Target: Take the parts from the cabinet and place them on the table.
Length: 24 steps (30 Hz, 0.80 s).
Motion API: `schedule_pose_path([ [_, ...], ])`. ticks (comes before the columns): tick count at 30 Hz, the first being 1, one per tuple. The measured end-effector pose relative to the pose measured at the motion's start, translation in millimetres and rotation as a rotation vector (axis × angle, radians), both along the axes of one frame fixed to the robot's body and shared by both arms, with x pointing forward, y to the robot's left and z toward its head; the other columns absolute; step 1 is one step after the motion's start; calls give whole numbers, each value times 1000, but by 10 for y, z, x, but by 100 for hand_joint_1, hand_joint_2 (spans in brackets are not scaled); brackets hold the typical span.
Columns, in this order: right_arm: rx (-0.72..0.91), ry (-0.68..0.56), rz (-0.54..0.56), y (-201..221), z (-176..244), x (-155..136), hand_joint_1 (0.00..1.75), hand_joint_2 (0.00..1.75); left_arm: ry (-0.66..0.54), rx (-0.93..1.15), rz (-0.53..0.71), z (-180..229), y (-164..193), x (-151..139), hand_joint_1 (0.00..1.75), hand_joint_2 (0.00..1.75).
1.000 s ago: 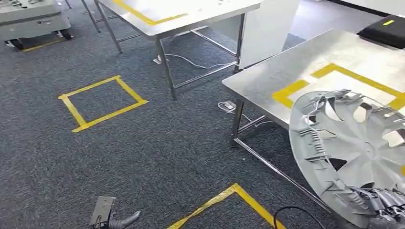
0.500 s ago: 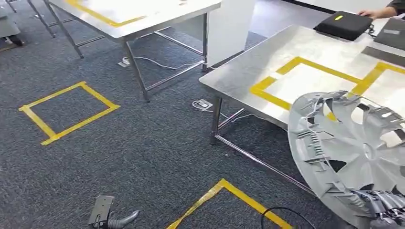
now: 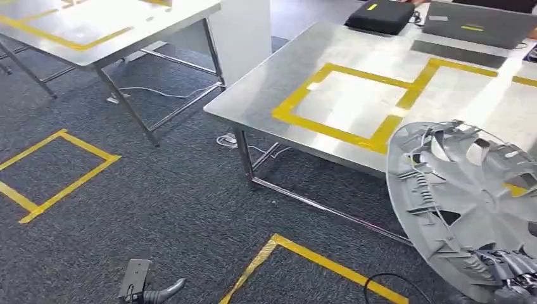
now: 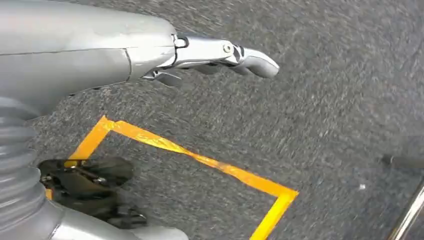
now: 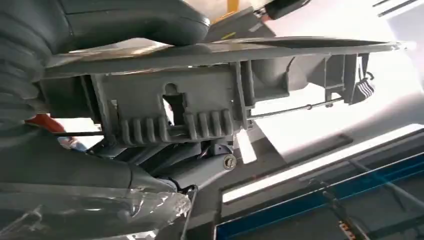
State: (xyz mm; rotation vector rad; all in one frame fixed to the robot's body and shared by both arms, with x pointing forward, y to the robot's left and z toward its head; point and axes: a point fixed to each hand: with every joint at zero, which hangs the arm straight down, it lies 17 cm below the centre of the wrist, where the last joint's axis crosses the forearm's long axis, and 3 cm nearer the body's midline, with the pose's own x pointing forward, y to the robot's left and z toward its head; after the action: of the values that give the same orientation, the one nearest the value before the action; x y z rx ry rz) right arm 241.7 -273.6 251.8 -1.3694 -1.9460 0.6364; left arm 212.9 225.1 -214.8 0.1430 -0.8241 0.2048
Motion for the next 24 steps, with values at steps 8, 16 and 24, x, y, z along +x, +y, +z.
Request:
schedule_pose_path([
  [8, 3, 1, -4, 3, 7, 22, 175, 175, 8, 10, -1, -10, 17, -10, 0, 175],
  [16, 1, 9, 7, 17, -13, 45, 175, 175, 1, -6, -8, -3, -14, -7, 0, 175],
  [24, -14, 24, 14, 33, -54, 53, 175, 175, -8, -6, -9, 16, -19, 45, 0, 175],
])
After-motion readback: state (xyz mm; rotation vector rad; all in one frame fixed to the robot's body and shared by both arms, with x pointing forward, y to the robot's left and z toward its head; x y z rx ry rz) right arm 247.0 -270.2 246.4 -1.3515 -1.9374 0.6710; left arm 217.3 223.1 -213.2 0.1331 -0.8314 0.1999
